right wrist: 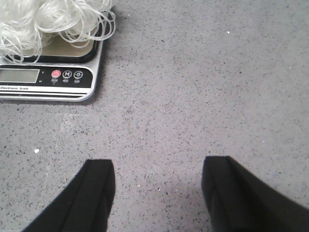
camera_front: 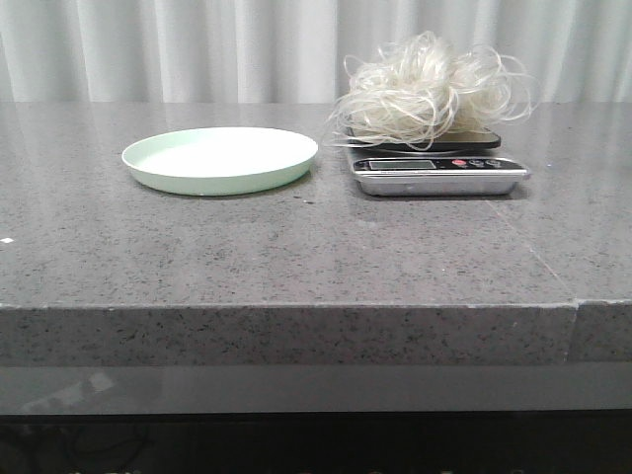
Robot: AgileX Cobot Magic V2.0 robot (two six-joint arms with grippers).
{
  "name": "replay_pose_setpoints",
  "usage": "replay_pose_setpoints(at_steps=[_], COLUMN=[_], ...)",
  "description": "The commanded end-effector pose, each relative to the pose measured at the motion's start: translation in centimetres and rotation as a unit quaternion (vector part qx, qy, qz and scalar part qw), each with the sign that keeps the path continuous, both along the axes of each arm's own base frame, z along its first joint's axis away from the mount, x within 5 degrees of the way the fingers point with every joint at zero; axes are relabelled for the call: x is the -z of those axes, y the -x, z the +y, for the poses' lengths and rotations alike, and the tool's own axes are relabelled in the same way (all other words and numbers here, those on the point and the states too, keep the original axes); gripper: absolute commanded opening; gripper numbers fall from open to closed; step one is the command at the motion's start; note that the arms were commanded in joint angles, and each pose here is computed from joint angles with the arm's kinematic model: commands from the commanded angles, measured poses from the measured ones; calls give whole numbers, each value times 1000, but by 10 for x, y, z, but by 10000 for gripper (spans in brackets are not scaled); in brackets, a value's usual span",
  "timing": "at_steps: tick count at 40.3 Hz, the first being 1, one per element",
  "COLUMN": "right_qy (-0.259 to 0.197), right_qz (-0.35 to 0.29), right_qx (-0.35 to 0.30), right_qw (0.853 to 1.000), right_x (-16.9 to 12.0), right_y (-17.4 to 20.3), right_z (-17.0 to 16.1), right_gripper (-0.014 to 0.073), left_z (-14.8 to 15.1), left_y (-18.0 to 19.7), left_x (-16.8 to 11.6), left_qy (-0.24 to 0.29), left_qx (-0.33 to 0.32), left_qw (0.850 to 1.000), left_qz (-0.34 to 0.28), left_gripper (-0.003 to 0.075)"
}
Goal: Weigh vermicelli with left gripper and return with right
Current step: 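Withdraw the left gripper and move the right gripper above the scale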
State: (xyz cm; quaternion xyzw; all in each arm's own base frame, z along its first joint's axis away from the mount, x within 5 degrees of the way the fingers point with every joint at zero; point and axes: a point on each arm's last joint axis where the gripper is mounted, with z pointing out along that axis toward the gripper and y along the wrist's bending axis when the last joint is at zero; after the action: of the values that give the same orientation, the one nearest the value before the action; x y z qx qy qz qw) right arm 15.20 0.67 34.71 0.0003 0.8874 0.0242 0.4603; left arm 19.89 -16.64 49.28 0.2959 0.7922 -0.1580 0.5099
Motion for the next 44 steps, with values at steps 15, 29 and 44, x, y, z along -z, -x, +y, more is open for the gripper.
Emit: replay_pose_setpoints(at_steps=[15,29,44], right_qy=[-9,-21,-30], right_qz=[-37,-16,-4], right_qx=[3,-87,-133], right_qw=[999,996,991], right_x=[-13,-23,-45], right_y=[-4,-41,-124], right_z=[0,34,78], right_gripper=[517,517,517], left_z=[78,120,126], left_y=[91,139,146], left_x=[59,92,94], left_qy=[40,65,71], left_qx=[3,3,3], left_qw=[998,995,994], left_qz=[-49,-77,-85], left_gripper=[419,419,419])
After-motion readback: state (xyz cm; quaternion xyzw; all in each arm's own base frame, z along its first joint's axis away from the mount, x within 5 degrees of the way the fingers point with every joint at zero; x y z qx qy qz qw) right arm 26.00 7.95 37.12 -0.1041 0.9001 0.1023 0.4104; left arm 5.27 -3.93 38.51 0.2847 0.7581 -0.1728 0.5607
